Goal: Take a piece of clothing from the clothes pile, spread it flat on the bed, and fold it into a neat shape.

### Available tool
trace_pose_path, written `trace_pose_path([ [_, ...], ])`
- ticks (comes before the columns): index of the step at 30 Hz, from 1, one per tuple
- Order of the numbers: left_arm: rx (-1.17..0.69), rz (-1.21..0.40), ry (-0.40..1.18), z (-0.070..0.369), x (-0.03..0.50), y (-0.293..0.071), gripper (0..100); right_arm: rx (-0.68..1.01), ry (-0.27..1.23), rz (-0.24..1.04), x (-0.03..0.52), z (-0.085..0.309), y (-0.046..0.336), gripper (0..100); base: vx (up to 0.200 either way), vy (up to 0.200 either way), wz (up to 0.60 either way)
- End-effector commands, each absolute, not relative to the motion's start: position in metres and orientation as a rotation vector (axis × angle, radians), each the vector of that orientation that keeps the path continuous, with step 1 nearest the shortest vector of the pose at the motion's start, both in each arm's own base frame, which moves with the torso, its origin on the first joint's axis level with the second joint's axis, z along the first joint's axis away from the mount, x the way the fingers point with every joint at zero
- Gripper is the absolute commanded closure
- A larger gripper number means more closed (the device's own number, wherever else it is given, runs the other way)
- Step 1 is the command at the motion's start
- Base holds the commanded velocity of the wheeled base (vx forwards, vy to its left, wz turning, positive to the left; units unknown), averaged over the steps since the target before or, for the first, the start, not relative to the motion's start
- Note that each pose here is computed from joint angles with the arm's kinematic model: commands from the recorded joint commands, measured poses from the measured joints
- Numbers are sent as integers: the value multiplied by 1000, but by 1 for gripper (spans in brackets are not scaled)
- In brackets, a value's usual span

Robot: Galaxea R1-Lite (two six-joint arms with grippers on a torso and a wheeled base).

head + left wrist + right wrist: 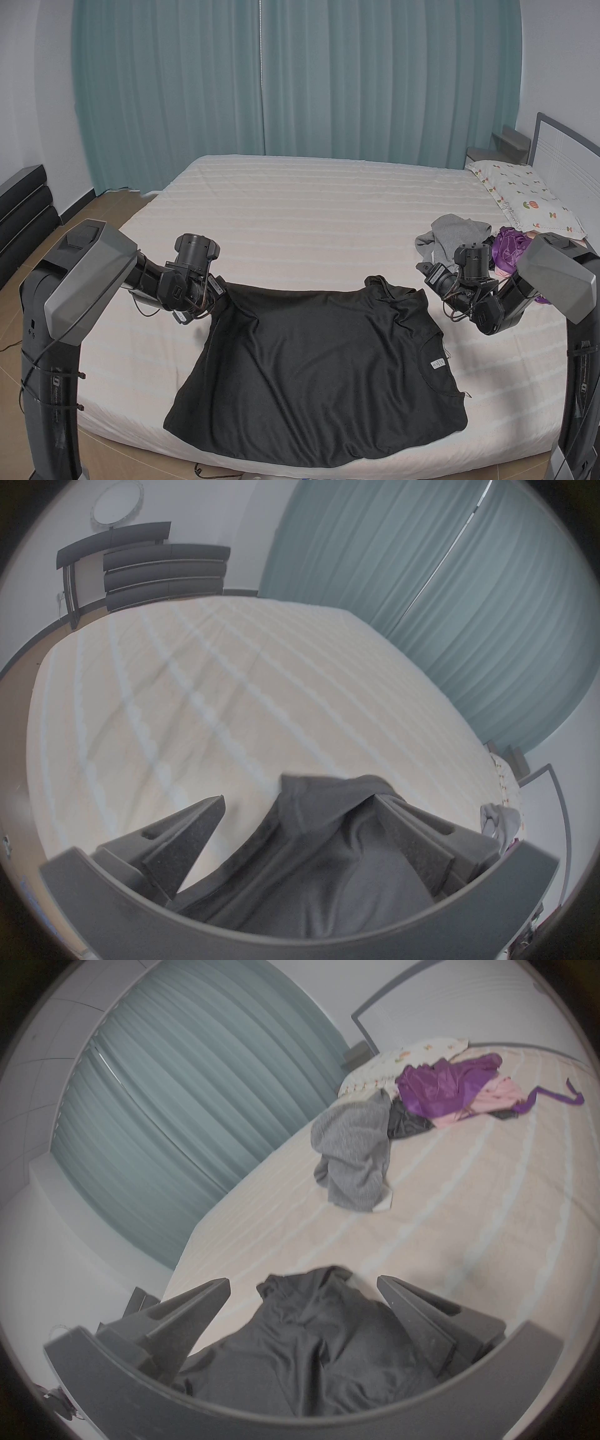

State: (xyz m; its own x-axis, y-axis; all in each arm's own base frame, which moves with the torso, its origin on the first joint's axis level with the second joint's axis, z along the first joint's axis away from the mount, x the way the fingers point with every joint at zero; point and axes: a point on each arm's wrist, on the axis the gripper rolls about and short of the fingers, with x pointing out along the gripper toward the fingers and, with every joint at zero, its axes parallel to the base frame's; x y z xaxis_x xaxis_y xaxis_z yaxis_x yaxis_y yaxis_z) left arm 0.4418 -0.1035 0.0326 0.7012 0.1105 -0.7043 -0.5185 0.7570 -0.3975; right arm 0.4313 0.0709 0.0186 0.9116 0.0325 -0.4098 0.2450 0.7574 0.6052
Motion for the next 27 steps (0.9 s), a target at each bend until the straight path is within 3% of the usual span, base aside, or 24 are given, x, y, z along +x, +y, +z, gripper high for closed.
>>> trace_pose_path([
  [1,-628,376,763,30,433,-95,0,727,465,-113,419,16,66,0,0,0,0],
  [7,-668,311,925,22,422,-86,0,716,533,-120,418,-7,69,0,0,0,0],
  [18,-801,373,911,28,404,-60,0,705,540,-116,426,-15,73,0,0,0,0],
  [27,-887,382,873,6,388,-58,0,621,549,-113,445,-27,75,0,0,0,0],
])
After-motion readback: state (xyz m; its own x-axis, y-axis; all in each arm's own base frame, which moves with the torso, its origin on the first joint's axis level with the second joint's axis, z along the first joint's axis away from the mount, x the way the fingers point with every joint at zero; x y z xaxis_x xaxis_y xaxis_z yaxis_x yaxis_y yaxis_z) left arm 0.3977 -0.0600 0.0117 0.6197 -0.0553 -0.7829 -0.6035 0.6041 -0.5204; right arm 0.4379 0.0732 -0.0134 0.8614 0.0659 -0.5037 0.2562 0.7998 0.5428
